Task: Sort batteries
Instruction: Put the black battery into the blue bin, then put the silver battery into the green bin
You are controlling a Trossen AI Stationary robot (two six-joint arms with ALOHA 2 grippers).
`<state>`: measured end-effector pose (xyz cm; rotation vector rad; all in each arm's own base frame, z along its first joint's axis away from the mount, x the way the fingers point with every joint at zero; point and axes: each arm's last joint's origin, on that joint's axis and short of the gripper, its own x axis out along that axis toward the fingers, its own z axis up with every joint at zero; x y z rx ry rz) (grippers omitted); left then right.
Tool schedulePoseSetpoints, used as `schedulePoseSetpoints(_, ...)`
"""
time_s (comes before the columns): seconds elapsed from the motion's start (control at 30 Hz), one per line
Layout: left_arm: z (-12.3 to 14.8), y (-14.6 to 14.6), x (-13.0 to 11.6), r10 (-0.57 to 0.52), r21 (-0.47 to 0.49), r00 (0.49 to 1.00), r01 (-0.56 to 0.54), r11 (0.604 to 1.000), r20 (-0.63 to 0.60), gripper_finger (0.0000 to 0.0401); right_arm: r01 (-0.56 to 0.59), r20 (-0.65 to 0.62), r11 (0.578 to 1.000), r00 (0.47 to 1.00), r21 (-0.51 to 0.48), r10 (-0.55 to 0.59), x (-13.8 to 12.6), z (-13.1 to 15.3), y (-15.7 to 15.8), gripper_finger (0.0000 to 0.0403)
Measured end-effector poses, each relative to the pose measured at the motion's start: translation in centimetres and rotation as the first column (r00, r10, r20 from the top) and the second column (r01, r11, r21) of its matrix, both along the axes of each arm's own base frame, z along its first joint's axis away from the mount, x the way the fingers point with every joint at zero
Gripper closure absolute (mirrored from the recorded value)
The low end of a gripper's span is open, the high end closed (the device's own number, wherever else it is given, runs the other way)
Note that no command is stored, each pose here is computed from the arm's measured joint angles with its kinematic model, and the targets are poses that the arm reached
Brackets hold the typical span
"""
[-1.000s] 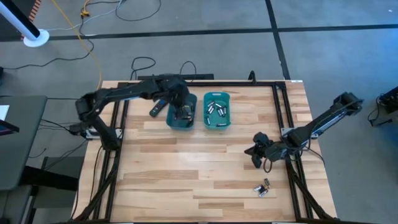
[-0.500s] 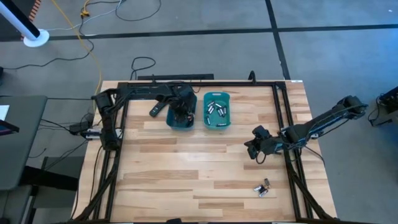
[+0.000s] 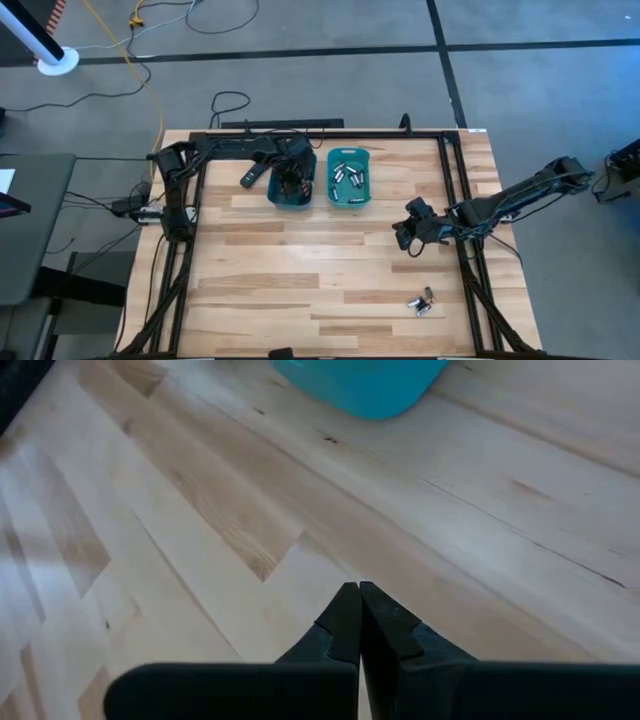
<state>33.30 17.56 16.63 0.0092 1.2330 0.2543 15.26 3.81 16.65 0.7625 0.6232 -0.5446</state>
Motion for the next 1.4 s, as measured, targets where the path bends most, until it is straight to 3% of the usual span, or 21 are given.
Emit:
schedulePoseSetpoints(0.17,2.7,0.1,0.2,0.006,0.02,0.999,-0.006,1.0,0.04,0.0222,0.0,-0.003,1.0,1.0,-0.001,0.0,0.0,0.0,0.0,0.0382)
schedulePoseSetpoints(0.5,12.5,-0.7,0.3,0.107,0.05,0.951,-0.127,0.991,0.29,0.0224,-0.004,-0.004,1.0,1.0,-0.005,0.004,0.0,0.0,0.0,0.0382)
schedulePoseSetpoints(0.63,15.5,-3.3,0.0,0.137,-0.025,0.906,-0.138,0.99,0.4,0.0224,-0.01,0.0,1.0,1.0,-0.009,0.01,0.0,0.0,0.0,0.0382)
schedulePoseSetpoints(0.8,17.0,-8.6,0.8,0.109,-0.107,0.882,-0.067,0.992,0.458,0.0224,-0.141,0.012,0.984,0.99,-0.112,0.143,0.4,0.6,0.4,0.0382)
schedulePoseSetpoints(0.93,16.0,-13.6,2.5,0.033,-0.142,0.844,0.052,0.988,0.536,0.0224,-0.246,0.022,0.948,0.966,-0.201,0.256,1.0,2.5,1.1,0.0382)
schedulePoseSetpoints(1.07,12.6,-17.9,3.4,0.07,-0.24,0.79,0.099,0.966,0.609,0.0224,-0.32,-0.026,0.914,0.946,-0.249,0.324,1.1,5.2,1.6,0.0382)
schedulePoseSetpoints(1.23,7.7,-22.3,2.2,0.226,-0.359,0.757,0.013,0.933,0.613,0.0224,-0.388,-0.116,0.885,0.921,-0.256,0.371,0.5,8.1,2.2,0.0382)
schedulePoseSetpoints(1.4,4.5,-27.1,-0.1,0.319,-0.402,0.693,-0.046,0.914,0.647,0.0224,-0.563,-0.318,0.798,0.813,-0.214,0.488,0.3,9.1,3.7,0.0382)
